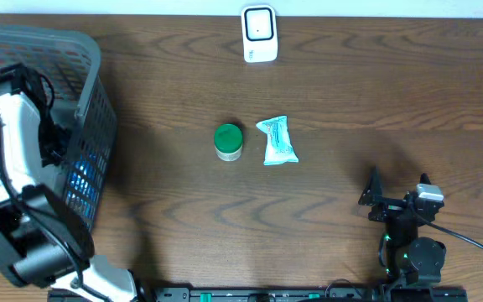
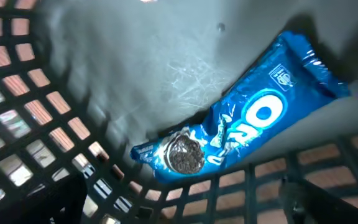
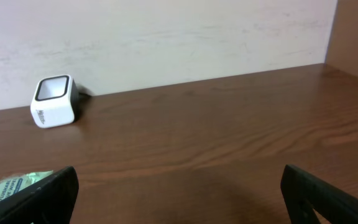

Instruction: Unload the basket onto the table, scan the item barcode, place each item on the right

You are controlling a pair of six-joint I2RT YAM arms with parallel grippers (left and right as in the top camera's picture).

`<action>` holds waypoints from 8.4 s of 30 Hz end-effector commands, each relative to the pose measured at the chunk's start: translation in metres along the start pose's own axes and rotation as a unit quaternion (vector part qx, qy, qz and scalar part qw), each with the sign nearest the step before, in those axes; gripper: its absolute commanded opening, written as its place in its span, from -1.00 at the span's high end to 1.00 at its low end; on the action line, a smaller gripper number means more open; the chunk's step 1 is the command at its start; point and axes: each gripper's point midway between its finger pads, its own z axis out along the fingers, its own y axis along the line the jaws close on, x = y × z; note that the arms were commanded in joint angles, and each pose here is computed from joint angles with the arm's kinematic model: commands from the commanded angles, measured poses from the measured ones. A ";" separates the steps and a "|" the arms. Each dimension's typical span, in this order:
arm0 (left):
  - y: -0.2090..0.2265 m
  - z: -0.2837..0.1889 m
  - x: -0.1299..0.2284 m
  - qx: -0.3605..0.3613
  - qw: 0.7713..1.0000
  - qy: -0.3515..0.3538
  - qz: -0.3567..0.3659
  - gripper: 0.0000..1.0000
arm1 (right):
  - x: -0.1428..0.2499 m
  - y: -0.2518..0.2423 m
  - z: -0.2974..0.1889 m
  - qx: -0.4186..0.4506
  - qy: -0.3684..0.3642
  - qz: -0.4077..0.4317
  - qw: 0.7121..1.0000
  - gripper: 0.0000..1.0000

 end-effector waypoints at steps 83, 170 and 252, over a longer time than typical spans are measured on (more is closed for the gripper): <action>0.004 -0.029 -0.025 0.217 0.968 -0.111 -0.056 0.86 | 0.000 0.000 0.000 0.001 0.000 0.005 1.000 -0.99; 0.012 -0.126 -0.061 0.137 0.953 -0.244 -0.113 -0.96 | 0.000 0.000 0.000 0.001 0.000 0.005 1.000 -0.99; 0.011 0.113 -0.098 0.064 0.936 -0.164 -0.304 -0.96 | 0.000 0.000 0.000 0.002 0.000 0.005 1.000 -0.99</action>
